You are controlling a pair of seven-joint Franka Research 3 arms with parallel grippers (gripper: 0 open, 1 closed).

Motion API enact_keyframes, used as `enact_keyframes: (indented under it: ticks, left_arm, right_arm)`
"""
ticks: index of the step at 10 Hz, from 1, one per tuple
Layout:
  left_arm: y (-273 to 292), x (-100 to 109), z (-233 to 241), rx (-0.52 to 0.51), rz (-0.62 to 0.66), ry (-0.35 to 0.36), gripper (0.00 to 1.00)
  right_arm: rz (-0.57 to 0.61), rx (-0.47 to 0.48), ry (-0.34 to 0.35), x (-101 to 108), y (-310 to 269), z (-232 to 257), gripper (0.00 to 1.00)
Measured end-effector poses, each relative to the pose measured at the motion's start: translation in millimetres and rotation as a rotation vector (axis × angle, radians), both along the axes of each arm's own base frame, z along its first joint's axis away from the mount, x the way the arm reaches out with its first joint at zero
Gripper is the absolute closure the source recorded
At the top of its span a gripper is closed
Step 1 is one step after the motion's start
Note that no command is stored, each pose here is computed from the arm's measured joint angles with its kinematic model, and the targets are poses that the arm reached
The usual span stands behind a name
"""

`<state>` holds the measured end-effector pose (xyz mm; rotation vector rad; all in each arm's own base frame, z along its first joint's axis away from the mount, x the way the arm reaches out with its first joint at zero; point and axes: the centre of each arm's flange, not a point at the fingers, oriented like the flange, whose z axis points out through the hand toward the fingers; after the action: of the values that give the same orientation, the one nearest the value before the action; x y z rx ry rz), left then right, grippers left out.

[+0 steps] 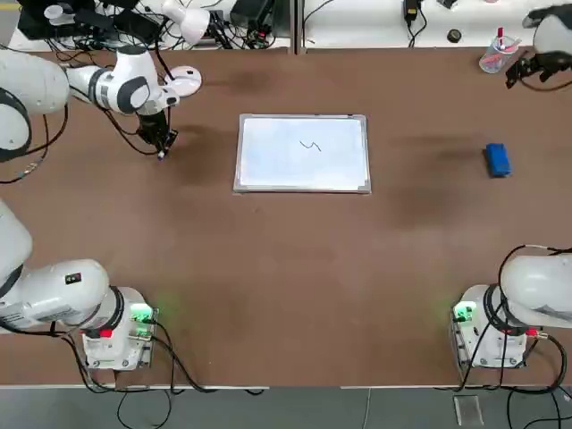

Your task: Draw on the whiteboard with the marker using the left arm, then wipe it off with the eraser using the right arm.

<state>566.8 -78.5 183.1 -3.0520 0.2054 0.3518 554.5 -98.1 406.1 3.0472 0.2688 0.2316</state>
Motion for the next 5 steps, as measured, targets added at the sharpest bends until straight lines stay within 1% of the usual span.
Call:
enact_keyframes:
  ticks: [3,5]
  left_arm:
    - [10.2,-4.9,-5.8,-0.014,0.000,-0.023,0.82]
    - [10.2,-5.4,-5.7,-0.014,0.001,-0.024,0.82]
  right_arm:
    - [0.047,-0.002,-0.039,-2.5,-20.3,-66.7,0.00]
    - [0.052,-0.004,-0.063,-7.5,-28.7,-96.3,0.00]
